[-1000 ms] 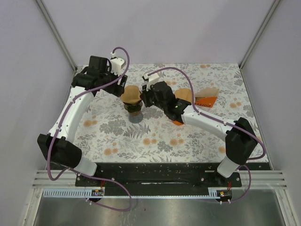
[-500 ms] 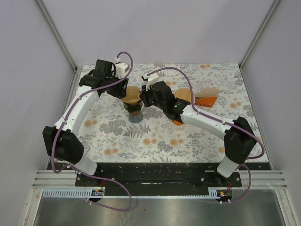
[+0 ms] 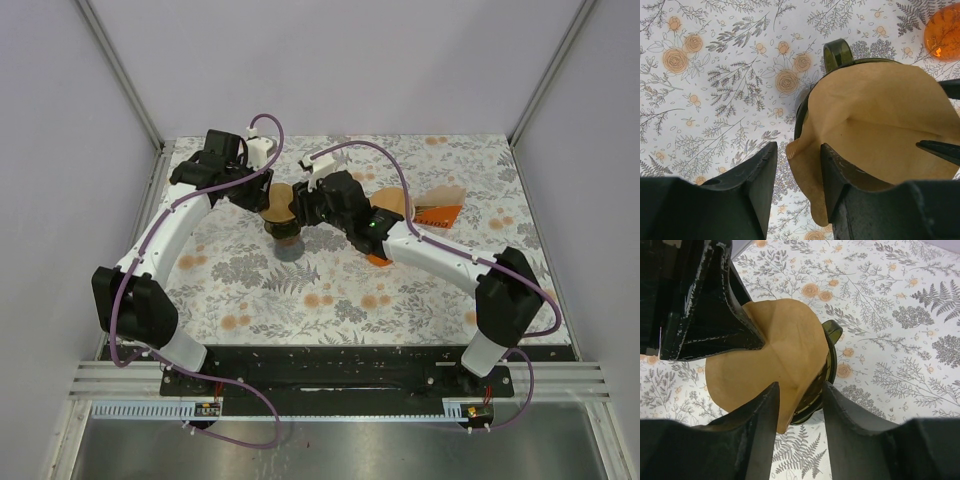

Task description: Place the coffee filter in the dripper

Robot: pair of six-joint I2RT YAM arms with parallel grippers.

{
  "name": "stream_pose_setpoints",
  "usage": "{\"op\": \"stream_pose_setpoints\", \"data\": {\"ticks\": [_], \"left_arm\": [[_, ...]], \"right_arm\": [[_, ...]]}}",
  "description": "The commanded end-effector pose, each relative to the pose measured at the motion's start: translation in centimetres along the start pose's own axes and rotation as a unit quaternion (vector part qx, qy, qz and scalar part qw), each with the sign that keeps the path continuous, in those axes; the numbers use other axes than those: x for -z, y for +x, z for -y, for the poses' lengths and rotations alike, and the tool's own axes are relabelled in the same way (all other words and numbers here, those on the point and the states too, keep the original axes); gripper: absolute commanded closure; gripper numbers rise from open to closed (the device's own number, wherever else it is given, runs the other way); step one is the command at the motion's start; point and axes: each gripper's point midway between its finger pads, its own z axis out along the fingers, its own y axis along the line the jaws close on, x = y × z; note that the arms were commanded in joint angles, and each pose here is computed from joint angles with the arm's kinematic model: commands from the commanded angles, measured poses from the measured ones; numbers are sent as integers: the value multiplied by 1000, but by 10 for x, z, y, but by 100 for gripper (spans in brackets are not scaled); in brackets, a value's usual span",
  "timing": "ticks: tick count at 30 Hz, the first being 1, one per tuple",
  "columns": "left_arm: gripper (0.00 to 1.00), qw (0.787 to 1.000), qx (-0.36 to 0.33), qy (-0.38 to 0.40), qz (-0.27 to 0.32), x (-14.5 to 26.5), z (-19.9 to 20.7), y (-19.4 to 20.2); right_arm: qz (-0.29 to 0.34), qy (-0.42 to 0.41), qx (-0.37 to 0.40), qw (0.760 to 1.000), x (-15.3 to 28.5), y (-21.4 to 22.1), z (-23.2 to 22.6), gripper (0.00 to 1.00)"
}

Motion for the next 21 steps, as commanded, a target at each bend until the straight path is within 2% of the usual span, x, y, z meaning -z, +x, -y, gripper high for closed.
{"op": "stream_pose_setpoints", "data": {"ticks": [1, 7, 11, 15, 21], "left_arm": [[57, 999, -6, 1, 33, 6, 1, -15], [56, 999, -7, 2, 35, 7, 2, -16], [56, 999, -7, 4, 33, 6, 2, -15], [56, 999, -8, 4, 33, 7, 2, -14], [55, 999, -9, 4, 34, 7, 2, -15]], "right_arm": [[56, -14, 4, 998, 19, -50, -12, 49], [76, -10, -1, 997, 22, -69, -12, 34], [64, 1, -14, 998, 10, -65, -2, 29], [35, 0, -17, 999, -7, -49, 1, 28], [-11, 11, -16, 1000, -24, -22, 10, 36]]}}
